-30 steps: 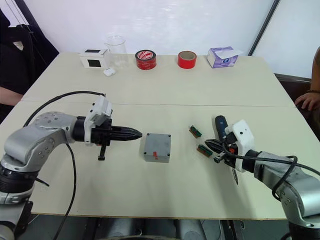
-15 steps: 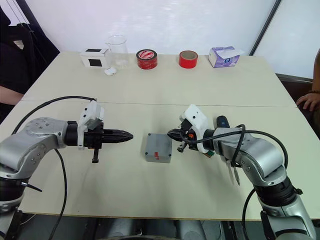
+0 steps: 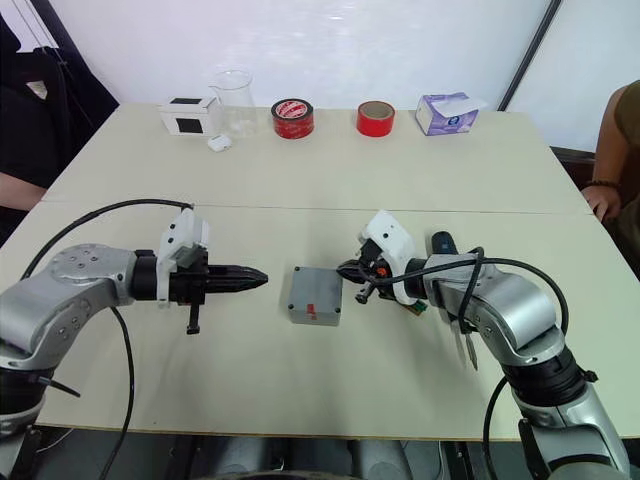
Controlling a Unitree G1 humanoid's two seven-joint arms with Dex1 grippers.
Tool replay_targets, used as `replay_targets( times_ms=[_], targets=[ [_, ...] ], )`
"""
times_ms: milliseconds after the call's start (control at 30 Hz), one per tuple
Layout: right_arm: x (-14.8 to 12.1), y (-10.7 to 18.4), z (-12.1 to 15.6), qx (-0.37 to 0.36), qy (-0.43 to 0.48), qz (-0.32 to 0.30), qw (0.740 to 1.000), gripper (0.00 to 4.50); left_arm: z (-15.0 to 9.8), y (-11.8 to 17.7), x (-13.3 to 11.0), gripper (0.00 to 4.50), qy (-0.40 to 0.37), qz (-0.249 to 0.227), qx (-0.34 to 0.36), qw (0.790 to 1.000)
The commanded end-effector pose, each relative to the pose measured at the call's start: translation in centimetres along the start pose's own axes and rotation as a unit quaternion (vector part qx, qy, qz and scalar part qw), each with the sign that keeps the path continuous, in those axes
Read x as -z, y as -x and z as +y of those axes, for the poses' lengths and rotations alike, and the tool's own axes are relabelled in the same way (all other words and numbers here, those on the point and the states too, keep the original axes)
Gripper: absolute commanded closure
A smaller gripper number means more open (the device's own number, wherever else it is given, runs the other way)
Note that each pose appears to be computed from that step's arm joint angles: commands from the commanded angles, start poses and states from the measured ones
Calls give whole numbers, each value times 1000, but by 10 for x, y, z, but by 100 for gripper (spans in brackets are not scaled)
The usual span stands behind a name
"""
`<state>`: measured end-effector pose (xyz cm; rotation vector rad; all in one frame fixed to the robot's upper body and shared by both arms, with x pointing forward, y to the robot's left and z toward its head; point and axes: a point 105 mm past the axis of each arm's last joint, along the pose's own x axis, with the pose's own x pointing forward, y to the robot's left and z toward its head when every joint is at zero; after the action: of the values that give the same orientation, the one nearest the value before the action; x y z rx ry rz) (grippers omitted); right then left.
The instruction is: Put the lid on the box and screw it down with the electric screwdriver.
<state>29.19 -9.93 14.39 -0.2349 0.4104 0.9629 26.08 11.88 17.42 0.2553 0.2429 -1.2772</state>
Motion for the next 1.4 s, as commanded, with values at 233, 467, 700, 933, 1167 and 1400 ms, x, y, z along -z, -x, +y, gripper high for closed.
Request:
replay_targets(
  times_ms=[233, 467, 700, 933, 1167, 1400],
  targets=[
    [-4, -2, -5, 6, 11, -13, 1000, 445, -2, 4, -12, 450, -19, -15, -4, 1000],
    [1, -6, -2, -8, 21, -5, 1000, 445, -5, 3, -12, 450, -19, -16, -2, 1000],
    [-3, 1, -2, -9, 33, -8, 999, 211, -7, 1, -13, 450, -17, -19, -1, 1000],
    [-21, 47, -34, 84, 47, -1, 995, 2, -7, -5, -25, 450, -33, -42, 14, 998],
    [-11, 109, -69, 170, -7, 146, 975, 2, -12, -21, -51, 450, -65, -90, 67, 992],
    [14, 127, -101, 234, -145, 268, 923, 2, -16, -28, -60, 450, -96, -102, 118, 983]
  ],
)
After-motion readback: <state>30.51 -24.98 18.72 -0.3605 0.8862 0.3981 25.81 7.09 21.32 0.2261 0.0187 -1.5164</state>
